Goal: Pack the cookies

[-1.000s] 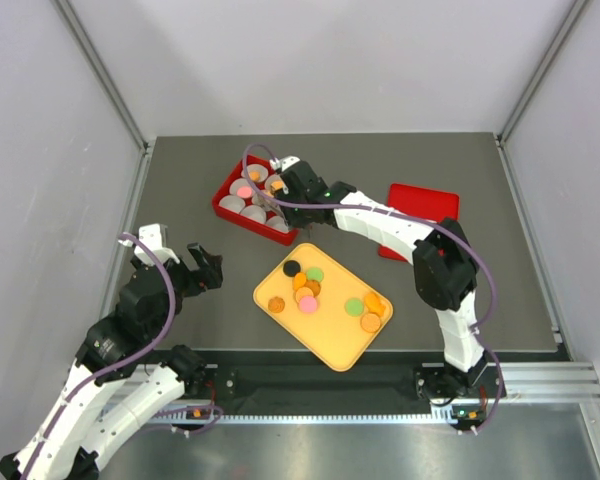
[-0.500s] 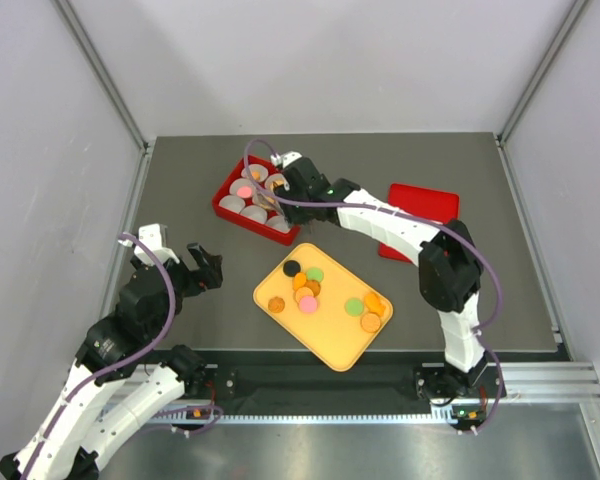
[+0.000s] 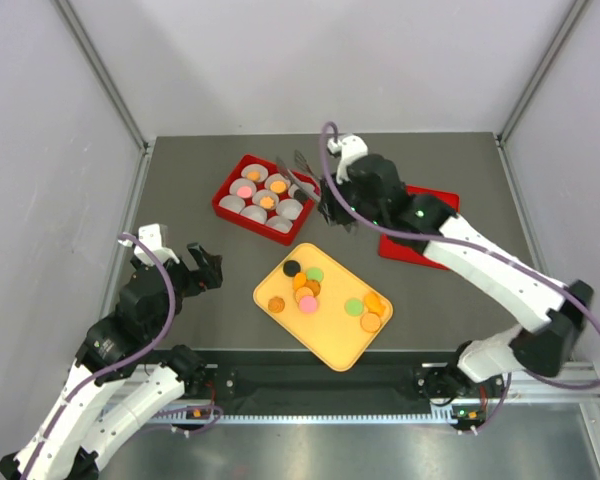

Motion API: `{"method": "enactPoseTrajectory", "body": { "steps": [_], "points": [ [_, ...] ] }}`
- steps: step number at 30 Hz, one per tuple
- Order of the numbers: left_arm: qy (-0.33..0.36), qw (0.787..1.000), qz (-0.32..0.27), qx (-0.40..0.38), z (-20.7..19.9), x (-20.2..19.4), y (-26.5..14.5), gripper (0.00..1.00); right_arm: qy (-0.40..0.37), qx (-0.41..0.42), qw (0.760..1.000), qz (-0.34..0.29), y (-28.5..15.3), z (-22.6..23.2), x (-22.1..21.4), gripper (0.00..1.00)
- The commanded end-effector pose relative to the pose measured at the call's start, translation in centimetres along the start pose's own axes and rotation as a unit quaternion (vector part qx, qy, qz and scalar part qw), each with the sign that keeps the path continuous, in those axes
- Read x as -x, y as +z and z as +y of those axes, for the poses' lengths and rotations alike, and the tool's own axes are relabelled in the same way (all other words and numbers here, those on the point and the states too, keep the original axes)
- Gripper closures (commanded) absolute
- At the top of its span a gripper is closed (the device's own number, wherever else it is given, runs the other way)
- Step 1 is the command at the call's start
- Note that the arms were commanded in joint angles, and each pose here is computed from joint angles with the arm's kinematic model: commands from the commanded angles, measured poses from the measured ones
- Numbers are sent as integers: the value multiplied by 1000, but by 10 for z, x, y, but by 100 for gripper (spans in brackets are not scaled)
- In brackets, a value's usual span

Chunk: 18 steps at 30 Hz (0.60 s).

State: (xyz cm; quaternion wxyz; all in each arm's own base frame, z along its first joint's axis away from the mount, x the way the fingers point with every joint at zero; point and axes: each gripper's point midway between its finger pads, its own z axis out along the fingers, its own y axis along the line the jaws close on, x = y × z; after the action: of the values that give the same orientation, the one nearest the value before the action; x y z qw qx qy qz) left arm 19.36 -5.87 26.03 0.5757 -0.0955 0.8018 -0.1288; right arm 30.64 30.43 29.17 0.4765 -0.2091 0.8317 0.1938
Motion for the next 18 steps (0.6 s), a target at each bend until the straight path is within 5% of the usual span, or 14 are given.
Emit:
{"method": "enactPoseTrajectory", "body": {
  "steps": [1, 7, 18],
  "points": [
    [-6, 1000, -9, -4, -2, 4, 0, 3, 1, 3, 1000, 5, -39, 3, -27, 58],
    [-2, 1000, -4, -8, -4, 2, 1, 3, -9, 6, 999, 34, -91, 21, -89, 58],
    [-1, 1000, -4, -12, -6, 2, 2, 3, -27, 21, 990, 135, -119, 60, -193, 59]
  ]
}}
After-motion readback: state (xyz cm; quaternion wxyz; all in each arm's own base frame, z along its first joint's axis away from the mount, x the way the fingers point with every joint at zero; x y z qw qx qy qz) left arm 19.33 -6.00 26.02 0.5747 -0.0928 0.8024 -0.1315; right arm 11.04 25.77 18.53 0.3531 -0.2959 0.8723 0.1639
